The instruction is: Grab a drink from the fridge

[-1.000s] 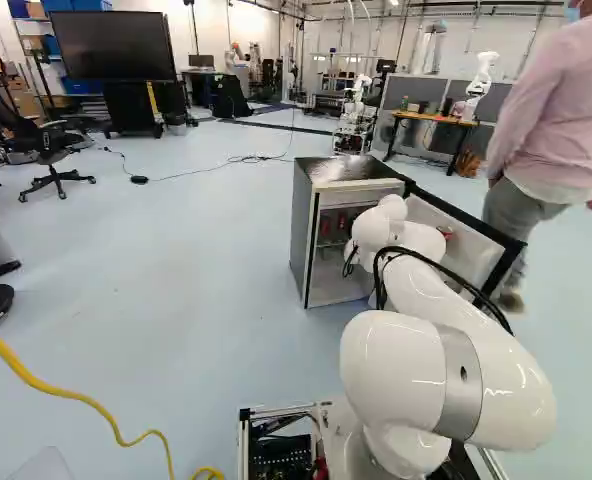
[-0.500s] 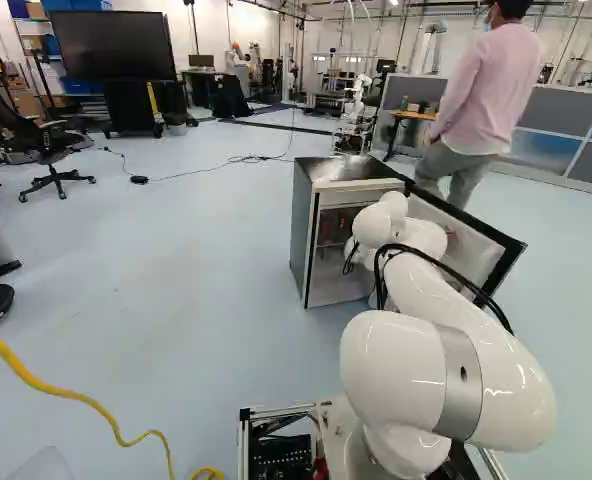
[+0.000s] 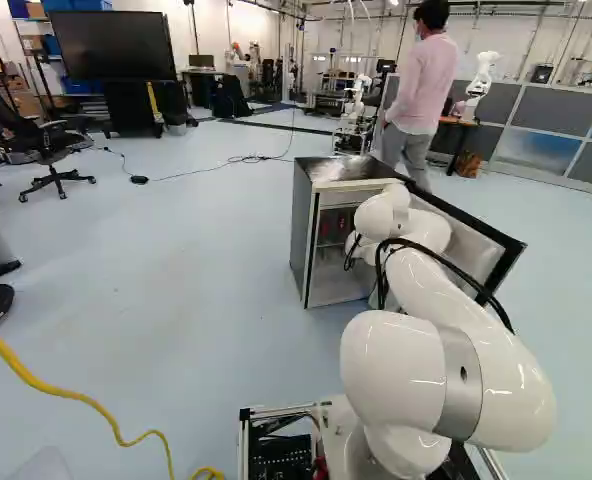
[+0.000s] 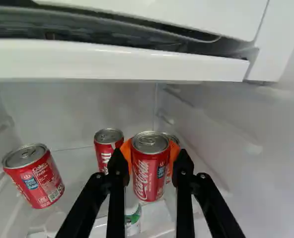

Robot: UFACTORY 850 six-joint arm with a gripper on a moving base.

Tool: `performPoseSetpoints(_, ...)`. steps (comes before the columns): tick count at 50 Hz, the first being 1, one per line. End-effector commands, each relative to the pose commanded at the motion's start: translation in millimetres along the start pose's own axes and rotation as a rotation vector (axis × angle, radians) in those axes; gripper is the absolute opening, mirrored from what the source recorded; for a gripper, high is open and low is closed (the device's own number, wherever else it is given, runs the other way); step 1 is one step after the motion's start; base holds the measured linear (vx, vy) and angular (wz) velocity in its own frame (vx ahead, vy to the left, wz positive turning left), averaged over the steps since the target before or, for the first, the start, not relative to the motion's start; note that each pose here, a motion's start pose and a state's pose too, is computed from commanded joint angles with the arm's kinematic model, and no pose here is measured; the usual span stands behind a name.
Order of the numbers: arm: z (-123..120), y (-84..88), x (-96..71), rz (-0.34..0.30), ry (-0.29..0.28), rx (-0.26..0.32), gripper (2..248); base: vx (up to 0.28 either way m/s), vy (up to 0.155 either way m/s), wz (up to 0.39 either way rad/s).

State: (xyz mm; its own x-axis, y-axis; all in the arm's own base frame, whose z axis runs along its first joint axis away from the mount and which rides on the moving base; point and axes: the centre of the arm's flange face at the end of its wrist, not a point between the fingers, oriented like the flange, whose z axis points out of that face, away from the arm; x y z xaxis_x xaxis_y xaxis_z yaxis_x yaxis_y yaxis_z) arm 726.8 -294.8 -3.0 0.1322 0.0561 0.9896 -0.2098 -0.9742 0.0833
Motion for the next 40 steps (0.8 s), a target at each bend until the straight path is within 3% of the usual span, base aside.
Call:
performPoseSetpoints(17, -22.3, -1.5, 10.8, 0.011, -0.06, 0.005, 94, 0.0, 0.0, 0.0)
performPoseSetpoints(40, -69.3, -5.4, 54.5, 0.027, -0.142, 0.013, 94, 0.0, 0.0, 0.0)
